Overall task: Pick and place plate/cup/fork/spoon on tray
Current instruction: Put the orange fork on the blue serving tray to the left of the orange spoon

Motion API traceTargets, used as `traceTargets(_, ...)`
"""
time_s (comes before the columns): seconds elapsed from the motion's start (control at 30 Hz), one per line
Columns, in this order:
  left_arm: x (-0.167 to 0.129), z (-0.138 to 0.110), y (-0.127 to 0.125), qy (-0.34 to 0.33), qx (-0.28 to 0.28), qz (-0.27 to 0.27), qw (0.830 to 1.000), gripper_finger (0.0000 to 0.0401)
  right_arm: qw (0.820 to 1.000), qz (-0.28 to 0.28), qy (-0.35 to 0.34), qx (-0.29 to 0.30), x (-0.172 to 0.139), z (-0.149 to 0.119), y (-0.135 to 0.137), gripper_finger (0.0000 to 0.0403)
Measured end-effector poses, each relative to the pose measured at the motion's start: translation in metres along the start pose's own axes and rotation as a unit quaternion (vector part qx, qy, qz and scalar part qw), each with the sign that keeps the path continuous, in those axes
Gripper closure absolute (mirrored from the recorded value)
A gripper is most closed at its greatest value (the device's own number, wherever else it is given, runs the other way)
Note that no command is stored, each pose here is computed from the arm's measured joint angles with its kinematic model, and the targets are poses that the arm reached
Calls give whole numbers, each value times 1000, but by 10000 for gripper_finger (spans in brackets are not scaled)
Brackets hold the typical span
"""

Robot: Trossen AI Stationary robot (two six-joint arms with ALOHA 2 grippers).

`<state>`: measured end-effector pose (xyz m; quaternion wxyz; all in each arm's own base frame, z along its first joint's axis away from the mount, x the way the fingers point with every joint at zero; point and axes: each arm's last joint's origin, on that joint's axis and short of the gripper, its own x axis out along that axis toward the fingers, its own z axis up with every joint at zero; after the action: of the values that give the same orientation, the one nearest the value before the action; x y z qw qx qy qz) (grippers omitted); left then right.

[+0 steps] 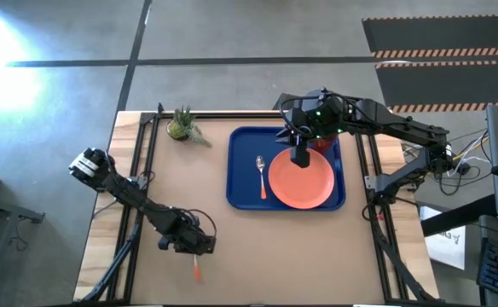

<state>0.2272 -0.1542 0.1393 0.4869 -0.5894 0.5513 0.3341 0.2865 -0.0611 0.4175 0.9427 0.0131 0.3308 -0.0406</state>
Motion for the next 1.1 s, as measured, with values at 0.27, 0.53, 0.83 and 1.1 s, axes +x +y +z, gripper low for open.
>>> traceTargets(0.27,1,1,3,5,32,12,999,386,1000,0,0,0,0,0,0,335)
traceTargets(0.53,-1,0,1,2,57,14,998,399,1000,0,0,-2,0,0,0,335)
traceTargets(0.83,-31,1,-21,-146,59,-121,980,400,1000,0,0,6,0,0,0,335)
traceTargets(1.1,-64,40,-33,-251,97,-68,961,401,1000,0,0,13,0,0,0,335)
